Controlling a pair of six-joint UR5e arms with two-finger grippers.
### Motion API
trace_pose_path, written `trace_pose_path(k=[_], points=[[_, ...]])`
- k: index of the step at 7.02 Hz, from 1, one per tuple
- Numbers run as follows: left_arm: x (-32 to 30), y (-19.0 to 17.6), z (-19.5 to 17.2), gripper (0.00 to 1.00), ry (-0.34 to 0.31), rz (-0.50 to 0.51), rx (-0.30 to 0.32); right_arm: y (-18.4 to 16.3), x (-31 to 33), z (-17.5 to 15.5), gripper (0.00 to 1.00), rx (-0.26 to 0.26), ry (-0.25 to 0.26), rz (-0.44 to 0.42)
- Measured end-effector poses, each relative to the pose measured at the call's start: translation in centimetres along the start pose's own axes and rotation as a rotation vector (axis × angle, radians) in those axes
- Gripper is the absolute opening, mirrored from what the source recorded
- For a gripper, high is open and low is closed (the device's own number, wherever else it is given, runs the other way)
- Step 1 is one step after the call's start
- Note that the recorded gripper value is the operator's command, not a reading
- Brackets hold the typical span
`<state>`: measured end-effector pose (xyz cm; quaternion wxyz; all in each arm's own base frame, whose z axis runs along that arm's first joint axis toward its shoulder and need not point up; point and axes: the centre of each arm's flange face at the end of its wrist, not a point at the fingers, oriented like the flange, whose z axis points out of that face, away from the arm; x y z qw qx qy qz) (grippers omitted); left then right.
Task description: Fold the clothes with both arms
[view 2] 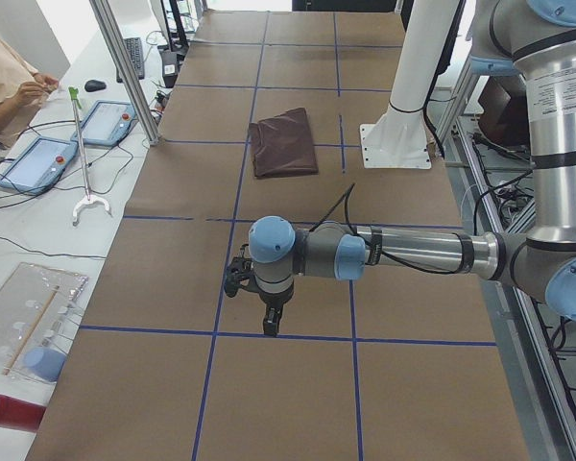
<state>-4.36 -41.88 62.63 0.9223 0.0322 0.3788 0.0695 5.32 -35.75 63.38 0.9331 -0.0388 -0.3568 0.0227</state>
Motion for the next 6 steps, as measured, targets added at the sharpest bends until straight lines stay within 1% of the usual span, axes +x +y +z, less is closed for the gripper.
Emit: trace_pose_path(k=[6], points=[[0.13, -0.09, -0.05, 1.0, 0.0, 0.005, 0.002, 0.59, 0.84, 0.9, 1.0, -0.021, 0.0, 0.019]])
